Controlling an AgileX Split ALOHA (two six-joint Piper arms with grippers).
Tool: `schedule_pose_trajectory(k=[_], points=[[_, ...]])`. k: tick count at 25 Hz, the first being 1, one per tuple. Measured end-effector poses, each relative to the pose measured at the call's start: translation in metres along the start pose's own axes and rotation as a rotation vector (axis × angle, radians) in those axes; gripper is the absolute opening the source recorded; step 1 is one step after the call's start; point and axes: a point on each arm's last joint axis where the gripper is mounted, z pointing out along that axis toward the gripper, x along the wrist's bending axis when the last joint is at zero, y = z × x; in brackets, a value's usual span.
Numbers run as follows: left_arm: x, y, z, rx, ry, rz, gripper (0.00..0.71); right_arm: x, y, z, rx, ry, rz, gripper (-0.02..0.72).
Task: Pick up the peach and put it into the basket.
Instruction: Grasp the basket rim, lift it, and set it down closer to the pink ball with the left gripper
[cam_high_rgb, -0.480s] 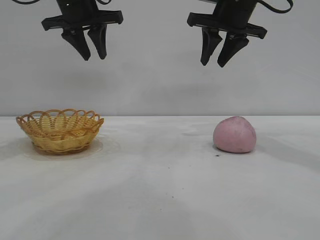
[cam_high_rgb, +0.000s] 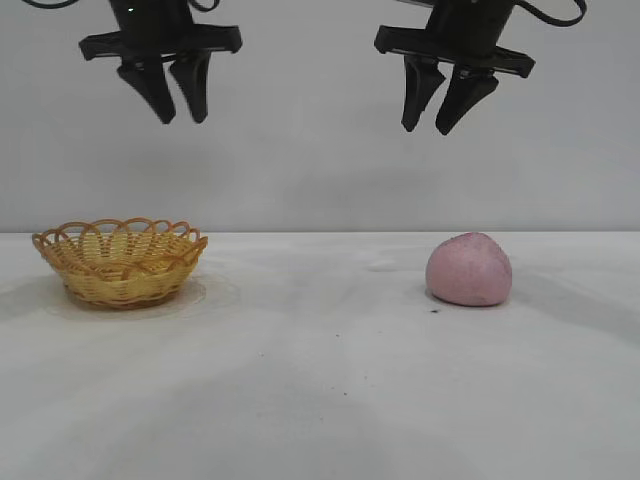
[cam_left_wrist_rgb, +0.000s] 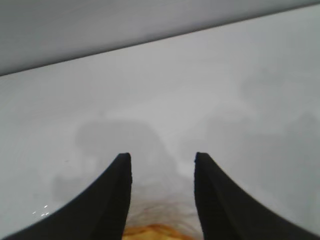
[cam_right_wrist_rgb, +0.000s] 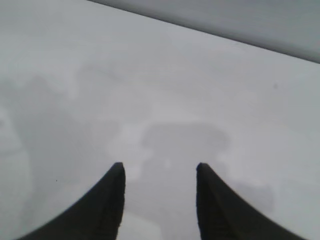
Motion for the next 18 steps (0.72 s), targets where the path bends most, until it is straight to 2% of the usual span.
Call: schedule_pose_trajectory(k=[4, 8, 10, 18], points=[[0.023, -0.012, 0.001, 0.113, 0.025, -0.006, 0.253, -0.001, -0.004, 0.000, 0.042, -0.012, -0.015, 0.321], [0.056, -0.031, 0.010, 0.192, -0.056, -0.056, 0.253, -0.007, -0.006, -0.001, 0.062, -0.019, 0.006, 0.321], [0.066, -0.042, 0.015, 0.230, -0.073, -0.046, 0.253, -0.010, -0.005, -0.004, 0.057, -0.023, 0.013, 0.321], [0.064, -0.060, 0.041, 0.313, -0.107, 0.030, 0.253, -0.010, -0.003, -0.013, 0.042, -0.024, 0.012, 0.321]])
